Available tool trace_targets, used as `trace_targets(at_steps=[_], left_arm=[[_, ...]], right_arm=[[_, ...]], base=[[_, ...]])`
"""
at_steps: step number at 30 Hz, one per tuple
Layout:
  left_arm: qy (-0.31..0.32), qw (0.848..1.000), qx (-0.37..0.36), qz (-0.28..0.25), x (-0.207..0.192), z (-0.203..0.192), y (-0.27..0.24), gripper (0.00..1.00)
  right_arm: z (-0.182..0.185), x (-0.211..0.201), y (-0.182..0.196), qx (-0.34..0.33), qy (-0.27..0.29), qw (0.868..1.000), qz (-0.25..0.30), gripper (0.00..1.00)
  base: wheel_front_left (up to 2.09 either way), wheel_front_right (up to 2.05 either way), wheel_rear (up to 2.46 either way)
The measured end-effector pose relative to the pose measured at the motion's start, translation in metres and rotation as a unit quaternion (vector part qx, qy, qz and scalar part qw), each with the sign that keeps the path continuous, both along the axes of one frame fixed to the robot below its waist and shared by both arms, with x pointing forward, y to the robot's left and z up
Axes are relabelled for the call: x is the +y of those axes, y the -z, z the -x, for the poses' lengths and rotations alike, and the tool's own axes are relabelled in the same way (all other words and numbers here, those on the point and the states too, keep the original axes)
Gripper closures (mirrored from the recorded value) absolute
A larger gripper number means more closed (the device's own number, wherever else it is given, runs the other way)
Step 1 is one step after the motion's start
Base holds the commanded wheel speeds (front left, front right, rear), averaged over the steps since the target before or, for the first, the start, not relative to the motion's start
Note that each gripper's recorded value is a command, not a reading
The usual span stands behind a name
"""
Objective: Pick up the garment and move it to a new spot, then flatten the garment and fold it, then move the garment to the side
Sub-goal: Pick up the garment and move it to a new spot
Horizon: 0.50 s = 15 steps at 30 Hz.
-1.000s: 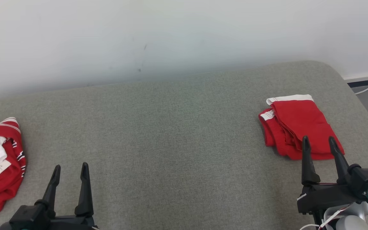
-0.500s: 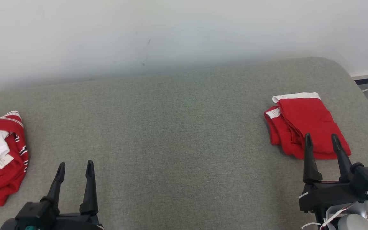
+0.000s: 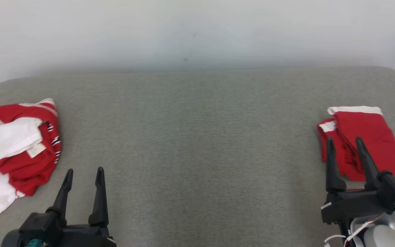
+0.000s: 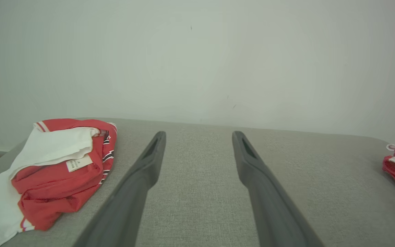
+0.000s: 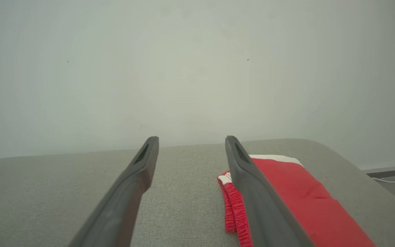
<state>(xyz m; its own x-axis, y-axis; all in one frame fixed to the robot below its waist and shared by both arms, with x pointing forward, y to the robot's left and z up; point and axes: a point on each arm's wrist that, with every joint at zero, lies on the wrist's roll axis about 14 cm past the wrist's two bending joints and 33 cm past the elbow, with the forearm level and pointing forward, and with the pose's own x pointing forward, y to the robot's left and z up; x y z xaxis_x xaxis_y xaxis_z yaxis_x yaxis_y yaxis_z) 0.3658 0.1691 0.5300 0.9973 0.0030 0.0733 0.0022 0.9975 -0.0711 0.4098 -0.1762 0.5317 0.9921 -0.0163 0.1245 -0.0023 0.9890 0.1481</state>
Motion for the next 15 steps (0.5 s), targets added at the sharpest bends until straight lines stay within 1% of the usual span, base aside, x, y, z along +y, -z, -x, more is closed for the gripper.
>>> trace_targets(at_steps=[7,10,11,15], left_arm=[[-0.069,0.998,0.007,-0.006,0.041,0.024,0.003,0.0],[-0.099,0.995,0.013,-0.01,0.059,0.038,0.006,0.0],[-0.117,0.993,0.016,-0.011,0.069,0.047,0.007,0.0],[-0.151,0.988,0.017,-0.014,0.086,0.065,0.006,0.0]], right_arm=[[-0.025,0.059,-0.008,-0.012,-0.088,0.996,0.001,0.0],[-0.032,0.085,-0.009,-0.013,-0.127,0.992,0.002,0.0],[-0.037,0.103,-0.009,-0.012,-0.152,0.988,0.002,0.0],[-0.042,0.135,-0.01,-0.012,-0.195,0.981,0.003,0.0]], base=[[0.0,0.0,0.0],[0.0,0.0,0.0],[0.0,0.0,0.0],[0.0,0.0,0.0]])
